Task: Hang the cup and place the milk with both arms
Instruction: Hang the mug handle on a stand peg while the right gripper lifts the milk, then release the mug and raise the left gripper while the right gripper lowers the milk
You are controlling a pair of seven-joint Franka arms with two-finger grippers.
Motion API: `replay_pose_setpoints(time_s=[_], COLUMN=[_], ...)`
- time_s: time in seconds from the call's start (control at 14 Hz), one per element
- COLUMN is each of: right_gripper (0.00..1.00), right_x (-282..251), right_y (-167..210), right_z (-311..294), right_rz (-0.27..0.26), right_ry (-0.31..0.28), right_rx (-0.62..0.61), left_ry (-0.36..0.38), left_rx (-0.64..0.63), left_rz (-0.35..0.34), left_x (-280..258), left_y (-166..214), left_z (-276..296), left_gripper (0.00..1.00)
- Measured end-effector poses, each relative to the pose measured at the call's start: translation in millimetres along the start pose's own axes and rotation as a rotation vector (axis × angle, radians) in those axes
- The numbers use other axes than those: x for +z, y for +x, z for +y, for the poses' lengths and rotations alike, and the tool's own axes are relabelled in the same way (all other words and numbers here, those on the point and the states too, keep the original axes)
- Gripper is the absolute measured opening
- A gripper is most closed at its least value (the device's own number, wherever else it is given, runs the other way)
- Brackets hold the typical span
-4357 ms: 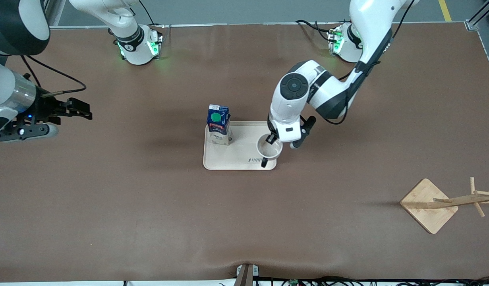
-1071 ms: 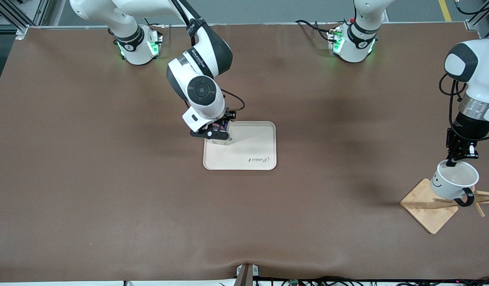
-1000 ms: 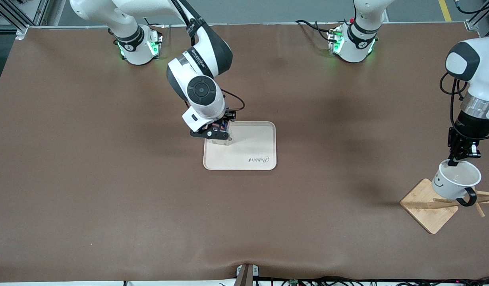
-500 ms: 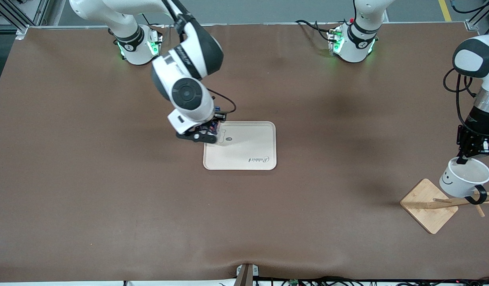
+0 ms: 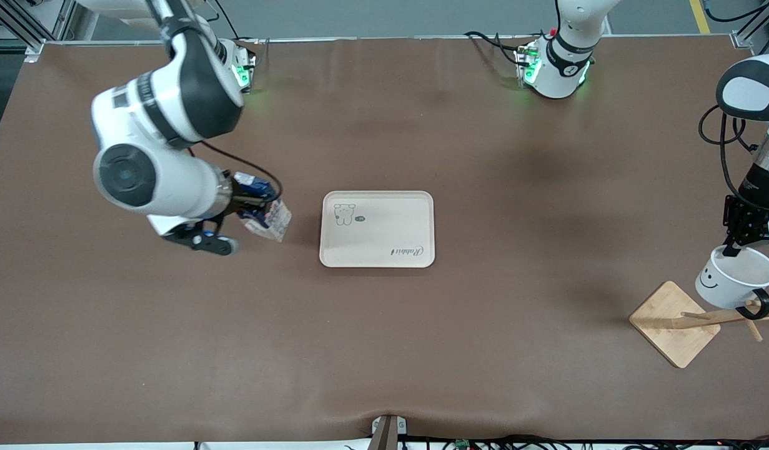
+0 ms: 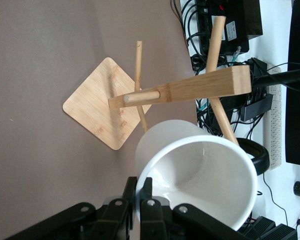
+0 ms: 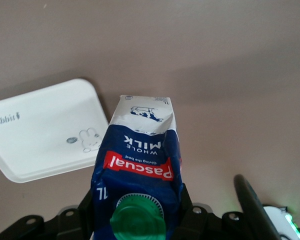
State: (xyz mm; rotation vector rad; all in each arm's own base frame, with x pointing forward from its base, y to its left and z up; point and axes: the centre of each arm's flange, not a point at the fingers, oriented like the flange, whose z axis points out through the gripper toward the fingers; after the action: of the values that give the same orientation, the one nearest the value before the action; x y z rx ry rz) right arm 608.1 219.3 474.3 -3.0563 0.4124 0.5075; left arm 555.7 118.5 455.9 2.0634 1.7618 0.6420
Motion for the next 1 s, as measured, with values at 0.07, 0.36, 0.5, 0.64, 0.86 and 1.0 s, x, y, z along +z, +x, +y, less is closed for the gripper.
replay_pose_setpoints(time_s=[0.07,0.36,0.5,0.64,0.86,1.0], right_gripper=[0.64,0.64,0.64,0.64,0.64,0.64], right_x=[-3,-11,-8,-2,12,26], right_y=[13,60,81,94,104,111], right_z=[20,103,146,173,203,233], right_rz=[-0.001,0.004,-0.004,-0.013,-0.039,-0.068], right_ry=[0.01,0.034,0.045,0.039,0.017,0.005], right_rx=[-0.002,-0.096,-0.105,-0.092,-0.096,-0.102], left_ry=[0.003,0.009,0.014,0.012,0.042,0.088], left_rx=[-0.005,-0.043,-0.053,-0.055,-0.04,-0.02], left_rz=[0.002,-0.005,-0.013,-0.017,-0.059,-0.118], left_x=[1,5,10,11,3,-16], left_y=[3,11,12,13,9,6], left_z=[-2,-9,-12,-9,8,34], left_gripper=[0.07,0.1,0.19,0.4,0.7,0.89])
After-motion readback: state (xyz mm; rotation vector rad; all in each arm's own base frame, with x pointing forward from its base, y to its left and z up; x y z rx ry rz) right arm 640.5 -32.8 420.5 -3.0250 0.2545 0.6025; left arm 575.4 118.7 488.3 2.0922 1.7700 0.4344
